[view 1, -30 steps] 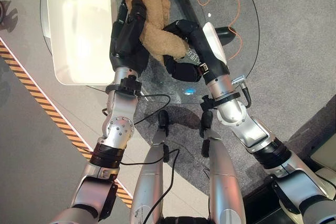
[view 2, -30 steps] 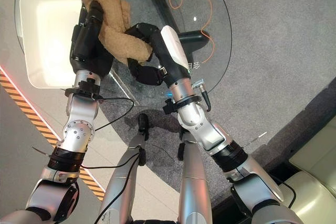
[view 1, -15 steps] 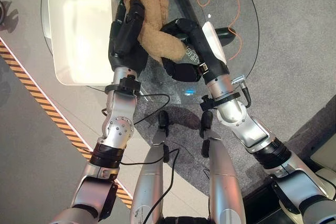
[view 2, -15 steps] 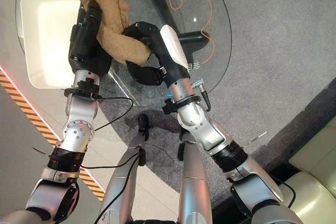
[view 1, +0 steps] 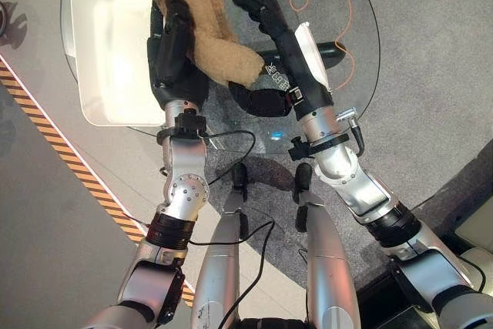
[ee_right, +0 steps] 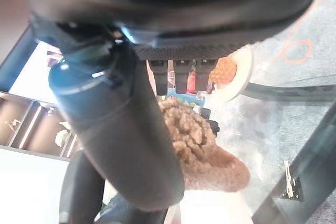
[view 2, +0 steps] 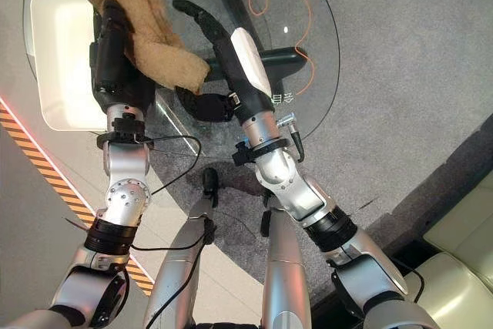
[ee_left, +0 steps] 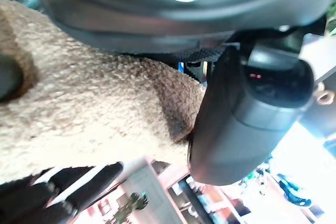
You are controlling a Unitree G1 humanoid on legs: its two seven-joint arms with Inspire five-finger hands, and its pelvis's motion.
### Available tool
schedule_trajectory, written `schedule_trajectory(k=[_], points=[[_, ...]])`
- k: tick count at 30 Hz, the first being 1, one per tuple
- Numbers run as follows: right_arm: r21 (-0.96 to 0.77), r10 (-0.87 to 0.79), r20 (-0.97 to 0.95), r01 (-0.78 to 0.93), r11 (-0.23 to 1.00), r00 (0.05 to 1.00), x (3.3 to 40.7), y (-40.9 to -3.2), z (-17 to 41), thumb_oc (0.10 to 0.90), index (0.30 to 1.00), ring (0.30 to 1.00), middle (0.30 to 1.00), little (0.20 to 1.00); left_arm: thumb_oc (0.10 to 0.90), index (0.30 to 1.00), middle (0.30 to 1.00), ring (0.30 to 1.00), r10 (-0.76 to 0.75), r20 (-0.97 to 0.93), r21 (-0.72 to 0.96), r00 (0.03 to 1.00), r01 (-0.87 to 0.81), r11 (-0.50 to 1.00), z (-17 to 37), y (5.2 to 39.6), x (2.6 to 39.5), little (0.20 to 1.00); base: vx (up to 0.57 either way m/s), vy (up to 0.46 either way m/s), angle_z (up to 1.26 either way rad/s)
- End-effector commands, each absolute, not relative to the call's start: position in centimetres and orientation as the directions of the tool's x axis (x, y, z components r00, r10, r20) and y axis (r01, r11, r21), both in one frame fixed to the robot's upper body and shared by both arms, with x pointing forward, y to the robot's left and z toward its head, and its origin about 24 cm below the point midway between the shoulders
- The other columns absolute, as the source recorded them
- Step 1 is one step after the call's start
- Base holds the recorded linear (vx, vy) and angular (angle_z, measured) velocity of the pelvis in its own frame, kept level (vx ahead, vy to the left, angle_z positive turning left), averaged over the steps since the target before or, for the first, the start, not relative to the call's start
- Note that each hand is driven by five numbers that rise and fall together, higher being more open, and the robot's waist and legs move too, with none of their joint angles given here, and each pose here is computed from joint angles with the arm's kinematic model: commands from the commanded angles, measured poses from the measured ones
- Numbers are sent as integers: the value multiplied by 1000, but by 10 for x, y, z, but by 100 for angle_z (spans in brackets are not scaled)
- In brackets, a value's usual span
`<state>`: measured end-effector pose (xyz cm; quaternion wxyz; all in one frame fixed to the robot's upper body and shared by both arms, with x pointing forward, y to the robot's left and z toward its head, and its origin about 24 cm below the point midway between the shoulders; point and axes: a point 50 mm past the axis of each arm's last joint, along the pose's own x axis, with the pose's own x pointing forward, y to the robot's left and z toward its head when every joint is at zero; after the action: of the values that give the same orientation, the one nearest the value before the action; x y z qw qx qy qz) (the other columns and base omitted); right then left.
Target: Wipe the table with a cloth and put it in the basket.
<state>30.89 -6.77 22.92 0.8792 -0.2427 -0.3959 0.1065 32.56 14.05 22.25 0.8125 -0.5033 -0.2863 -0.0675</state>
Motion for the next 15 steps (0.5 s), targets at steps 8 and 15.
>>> schedule_trajectory(k=[8,15], points=[[-360,354,902,-24,933,248,253,-42,309,800,900,900,900,900,100,300,300,300,336,806,-590,488,605,535,300,152,282,200,0,0,0],[-333,319,911,11,943,262,257,-48,308,800,900,900,900,900,100,300,300,300,380,810,-586,447,573,573,303,160,278,200,0,0,0]])
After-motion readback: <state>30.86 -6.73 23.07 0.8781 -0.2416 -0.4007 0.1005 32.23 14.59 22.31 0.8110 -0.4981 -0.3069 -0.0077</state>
